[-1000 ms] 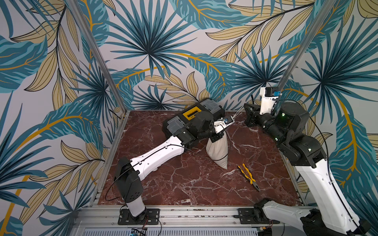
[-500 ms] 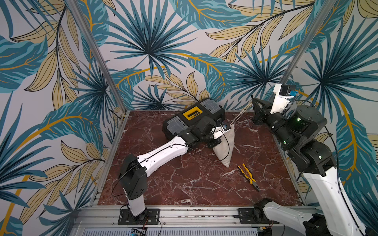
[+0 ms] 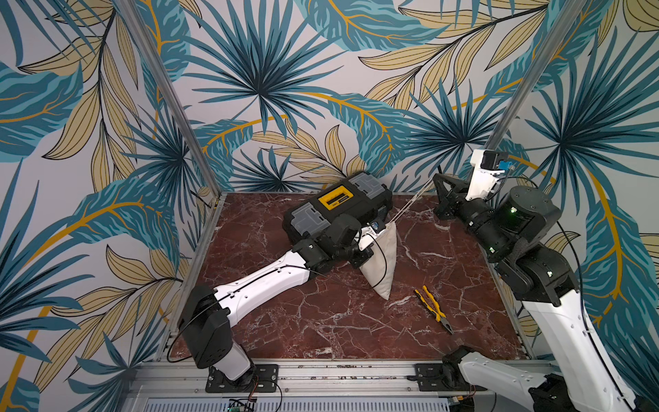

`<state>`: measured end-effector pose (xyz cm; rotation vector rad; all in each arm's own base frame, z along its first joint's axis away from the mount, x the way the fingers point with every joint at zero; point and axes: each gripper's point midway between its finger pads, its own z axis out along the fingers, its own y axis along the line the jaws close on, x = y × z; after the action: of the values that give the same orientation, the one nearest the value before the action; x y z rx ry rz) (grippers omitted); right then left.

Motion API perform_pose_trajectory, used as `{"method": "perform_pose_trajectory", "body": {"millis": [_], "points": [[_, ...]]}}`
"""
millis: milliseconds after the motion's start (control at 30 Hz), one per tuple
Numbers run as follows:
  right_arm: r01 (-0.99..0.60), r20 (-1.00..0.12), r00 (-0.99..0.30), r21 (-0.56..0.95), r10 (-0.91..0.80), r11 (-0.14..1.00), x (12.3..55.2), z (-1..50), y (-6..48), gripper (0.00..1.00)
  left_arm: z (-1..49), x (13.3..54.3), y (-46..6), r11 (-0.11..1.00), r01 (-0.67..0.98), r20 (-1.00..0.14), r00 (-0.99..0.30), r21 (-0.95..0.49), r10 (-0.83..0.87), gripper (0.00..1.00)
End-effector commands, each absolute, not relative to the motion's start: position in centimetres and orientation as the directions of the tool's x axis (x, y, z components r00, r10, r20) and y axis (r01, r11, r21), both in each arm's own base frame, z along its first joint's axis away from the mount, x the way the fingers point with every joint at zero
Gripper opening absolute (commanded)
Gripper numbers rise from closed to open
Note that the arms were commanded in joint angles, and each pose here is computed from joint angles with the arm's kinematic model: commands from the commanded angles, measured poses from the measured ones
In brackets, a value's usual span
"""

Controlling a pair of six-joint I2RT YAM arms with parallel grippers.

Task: Close the soil bag
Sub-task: Frap the soil bag at the center of the board.

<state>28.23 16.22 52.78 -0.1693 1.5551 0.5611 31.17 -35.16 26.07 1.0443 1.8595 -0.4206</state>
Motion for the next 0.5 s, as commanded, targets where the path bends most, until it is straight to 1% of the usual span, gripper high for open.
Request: {"method": "perform_pose_trajectory", "body": {"millis": [0, 133, 233, 367, 467], "points": [[-0.515, -0.9, 0.15, 0.282, 0.409, 0.809, 27.0, 60.8, 15.4, 0.0, 25.8, 31.0, -31.4, 0.719, 0.684, -0.831, -0.326, 0.122, 0.451, 0.0], [-0.578, -0.918, 0.107, 0.255, 0.381, 0.776, 28.9, 60.4, 18.2, 0.0, 27.9, 28.6, -30.4, 0.762, 0.631, -0.836, -0.332, 0.148, 0.438, 0.0], [-0.618, -0.929, 0.078, 0.241, 0.363, 0.749, 30.4, 59.7, 19.7, 0.0, 28.2, 27.1, -30.0, 0.818, 0.556, -0.841, -0.366, 0.146, 0.398, 0.0], [-0.665, -0.915, 0.011, 0.294, 0.402, 0.687, 32.1, 58.4, 20.3, 0.0, 27.7, 24.6, -28.9, 0.895, 0.424, -0.842, -0.423, 0.143, 0.334, 0.0], [-0.69, -0.912, -0.03, 0.314, 0.408, 0.652, 32.8, 56.5, 20.9, 0.0, 27.6, 23.1, -28.5, 0.924, 0.359, -0.86, -0.422, 0.132, 0.287, 0.0]]}}
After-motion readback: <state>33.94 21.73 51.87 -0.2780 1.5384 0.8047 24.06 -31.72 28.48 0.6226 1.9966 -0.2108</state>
